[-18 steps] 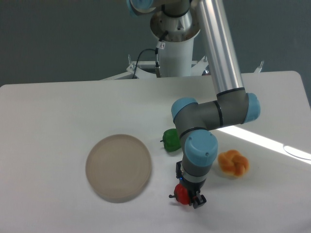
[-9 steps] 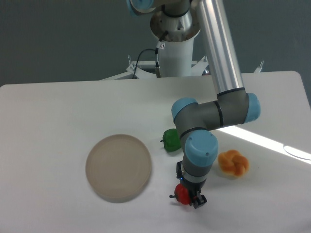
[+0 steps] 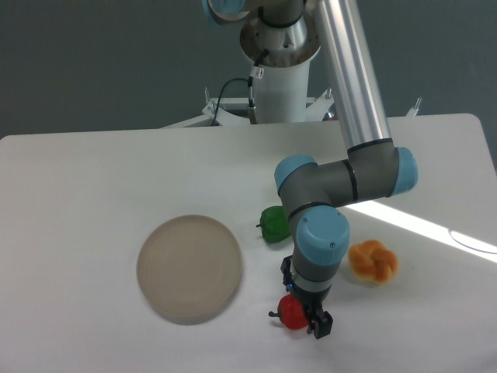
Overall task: Place the red pepper on the table
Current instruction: 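Open the gripper, release the red pepper, and lift the arm away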
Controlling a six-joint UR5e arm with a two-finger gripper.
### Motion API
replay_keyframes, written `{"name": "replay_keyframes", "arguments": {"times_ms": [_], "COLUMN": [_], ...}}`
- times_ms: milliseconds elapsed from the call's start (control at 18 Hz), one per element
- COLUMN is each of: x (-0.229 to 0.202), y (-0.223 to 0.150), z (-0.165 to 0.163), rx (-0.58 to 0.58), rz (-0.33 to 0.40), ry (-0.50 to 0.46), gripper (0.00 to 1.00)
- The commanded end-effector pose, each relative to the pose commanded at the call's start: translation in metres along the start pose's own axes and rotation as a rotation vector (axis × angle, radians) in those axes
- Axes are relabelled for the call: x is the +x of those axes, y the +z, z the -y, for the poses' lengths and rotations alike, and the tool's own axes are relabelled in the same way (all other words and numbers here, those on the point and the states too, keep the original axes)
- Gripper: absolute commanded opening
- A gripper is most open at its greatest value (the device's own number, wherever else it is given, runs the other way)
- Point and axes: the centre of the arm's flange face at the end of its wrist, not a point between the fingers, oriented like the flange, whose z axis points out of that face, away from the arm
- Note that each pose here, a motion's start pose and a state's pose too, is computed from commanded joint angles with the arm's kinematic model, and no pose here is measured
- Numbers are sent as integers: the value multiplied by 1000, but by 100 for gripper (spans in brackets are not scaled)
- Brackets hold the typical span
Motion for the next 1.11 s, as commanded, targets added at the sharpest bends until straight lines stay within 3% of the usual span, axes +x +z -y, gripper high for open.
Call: {"name": "replay_keyframes", "arguments": {"times_ms": [222,333,611,889,1111], "x": [-16,-29,-63,-75,-75], "y": [-31,-45,-51,-49,-50], "z": [-37,-74,-136,-160,-160], "rx": [-11,-88,-110,-117,-113], "rz": [-2,20,54,67,69], "ry": [51,100,173,185,184], "gripper": [100,100,100,100,100]}}
